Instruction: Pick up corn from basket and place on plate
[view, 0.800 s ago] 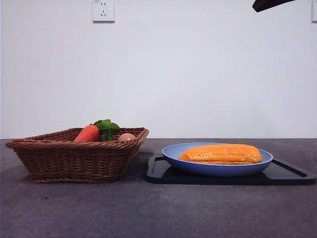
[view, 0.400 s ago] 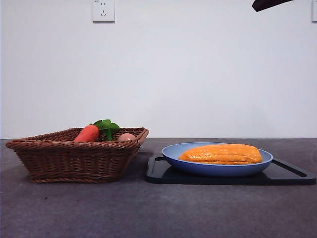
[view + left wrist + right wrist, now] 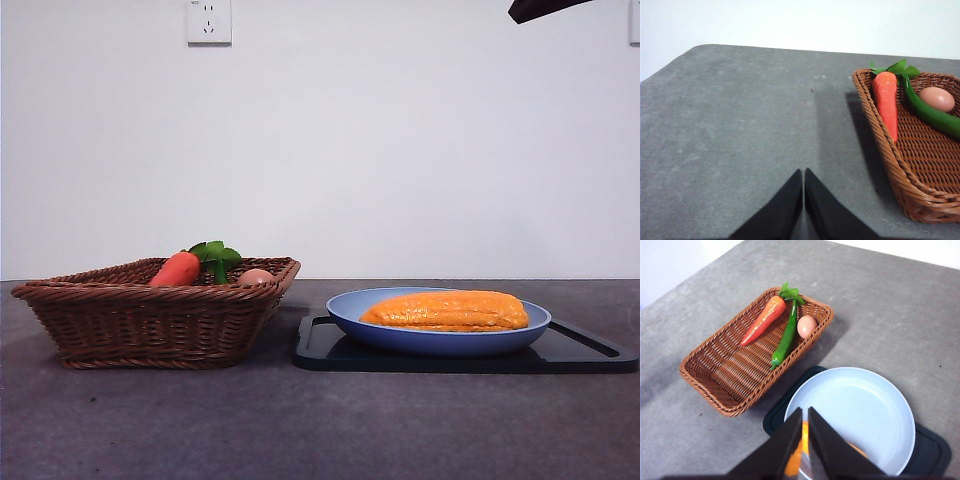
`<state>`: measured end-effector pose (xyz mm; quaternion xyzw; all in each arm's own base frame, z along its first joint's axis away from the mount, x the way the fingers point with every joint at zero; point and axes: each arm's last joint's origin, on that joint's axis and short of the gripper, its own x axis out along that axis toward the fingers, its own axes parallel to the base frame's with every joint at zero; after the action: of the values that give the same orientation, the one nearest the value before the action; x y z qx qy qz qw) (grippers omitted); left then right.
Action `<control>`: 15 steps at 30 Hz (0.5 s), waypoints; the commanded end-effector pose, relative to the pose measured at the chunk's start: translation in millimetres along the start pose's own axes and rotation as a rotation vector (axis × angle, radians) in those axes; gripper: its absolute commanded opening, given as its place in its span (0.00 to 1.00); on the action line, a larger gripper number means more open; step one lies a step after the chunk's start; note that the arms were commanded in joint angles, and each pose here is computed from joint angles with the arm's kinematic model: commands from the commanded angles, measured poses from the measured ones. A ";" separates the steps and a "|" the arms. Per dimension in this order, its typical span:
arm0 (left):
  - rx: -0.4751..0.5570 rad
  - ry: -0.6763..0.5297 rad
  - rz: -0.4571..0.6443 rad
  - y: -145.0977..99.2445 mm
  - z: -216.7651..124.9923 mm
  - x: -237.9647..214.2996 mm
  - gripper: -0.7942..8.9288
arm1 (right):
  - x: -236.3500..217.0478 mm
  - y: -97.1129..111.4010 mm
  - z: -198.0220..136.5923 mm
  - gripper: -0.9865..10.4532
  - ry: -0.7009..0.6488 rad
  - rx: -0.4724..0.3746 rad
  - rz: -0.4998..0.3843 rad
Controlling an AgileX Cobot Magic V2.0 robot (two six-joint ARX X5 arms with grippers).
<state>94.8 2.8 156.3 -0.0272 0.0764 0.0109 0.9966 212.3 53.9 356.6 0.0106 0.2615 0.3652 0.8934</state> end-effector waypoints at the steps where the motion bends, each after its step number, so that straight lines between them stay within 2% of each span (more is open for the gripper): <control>1: -0.020 0.032 0.005 0.7 -9.5 2.6 0.09 | 0.2 0.0 5.0 0.09 -0.015 -0.022 0.003; 15: -0.023 0.032 0.004 0.7 -9.4 2.6 0.09 | 0.2 0.0 5.2 0.09 -0.016 -0.023 0.002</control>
<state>94.8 2.8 156.3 -0.0367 0.0763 0.0116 0.9963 212.4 53.9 356.8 0.0102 0.2600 0.3651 0.8938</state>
